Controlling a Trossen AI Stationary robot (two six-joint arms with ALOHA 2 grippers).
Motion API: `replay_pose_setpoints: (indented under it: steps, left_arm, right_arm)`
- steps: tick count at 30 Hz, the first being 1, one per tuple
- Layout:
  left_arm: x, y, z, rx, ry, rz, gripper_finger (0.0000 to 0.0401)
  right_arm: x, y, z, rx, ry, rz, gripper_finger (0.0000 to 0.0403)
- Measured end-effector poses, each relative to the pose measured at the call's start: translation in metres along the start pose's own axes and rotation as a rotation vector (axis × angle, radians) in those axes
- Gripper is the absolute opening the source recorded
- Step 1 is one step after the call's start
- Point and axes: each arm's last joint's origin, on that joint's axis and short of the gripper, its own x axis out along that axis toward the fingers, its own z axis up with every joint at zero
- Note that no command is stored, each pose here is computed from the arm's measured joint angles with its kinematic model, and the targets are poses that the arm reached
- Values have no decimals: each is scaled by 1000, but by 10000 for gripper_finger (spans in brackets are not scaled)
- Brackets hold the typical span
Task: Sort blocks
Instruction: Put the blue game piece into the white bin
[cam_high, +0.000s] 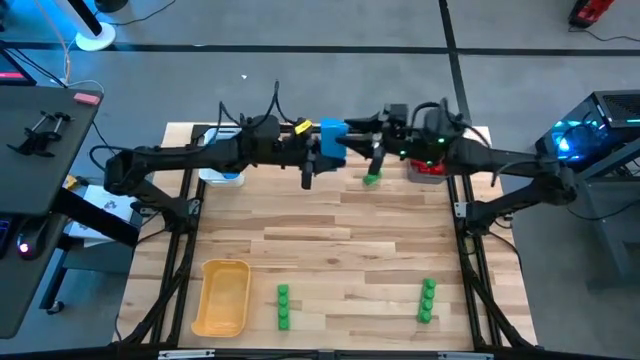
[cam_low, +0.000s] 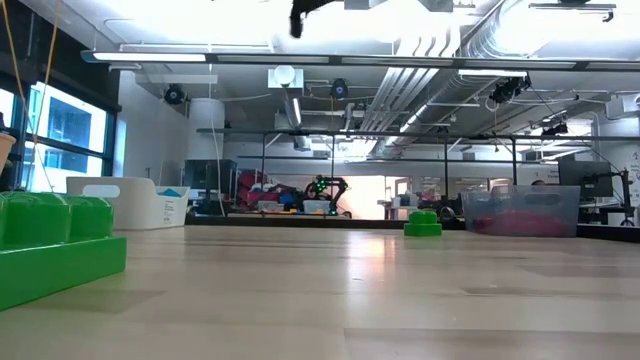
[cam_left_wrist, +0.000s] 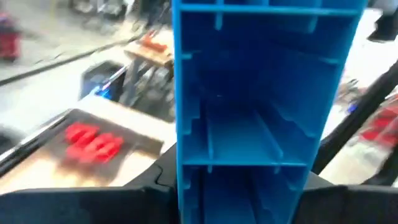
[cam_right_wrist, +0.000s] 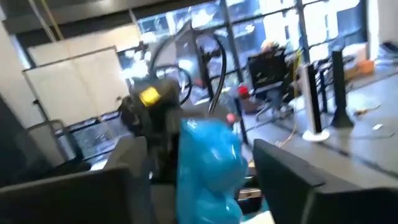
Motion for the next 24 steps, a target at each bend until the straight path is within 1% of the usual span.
replay_pose_setpoints:
  steps: [2,4,8,10,12,13,15,18,20,21,24]
  left_arm:
    - [-11,5,-1,22,72,87,107]
    - [-27,11,-1,58,150,212,107]
    - [-72,20,-1,117,287,542,107]
    - [-96,27,-11,103,339,724,107]
    - [-121,36,-27,55,378,884,107]
    - [-133,40,-37,15,381,946,107]
    - [-157,48,-58,-78,388,1045,107]
    - [-186,60,-97,-218,439,1177,107]
    - [-198,68,-117,-312,452,1240,107]
    - [-202,72,-123,-352,457,1254,107]
    - [-206,82,-129,-430,473,1270,107]
  right_arm:
    - [-9,-1,9,-18,-30,-27,209]
    - [-22,-3,18,-26,-48,-50,227]
    - [-44,-8,27,-28,-22,-109,239]
    - [-51,-11,27,-22,11,-151,239]
    - [-55,-14,25,-11,45,-181,239]
    - [-56,-15,25,-5,56,-192,239]
    - [-56,-17,21,-2,87,-210,239]
    - [-50,-20,16,10,120,-226,240]
    - [-45,-22,12,8,137,-233,240]
    - [-43,-22,10,7,146,-235,240]
    - [-37,-23,5,5,162,-239,240]
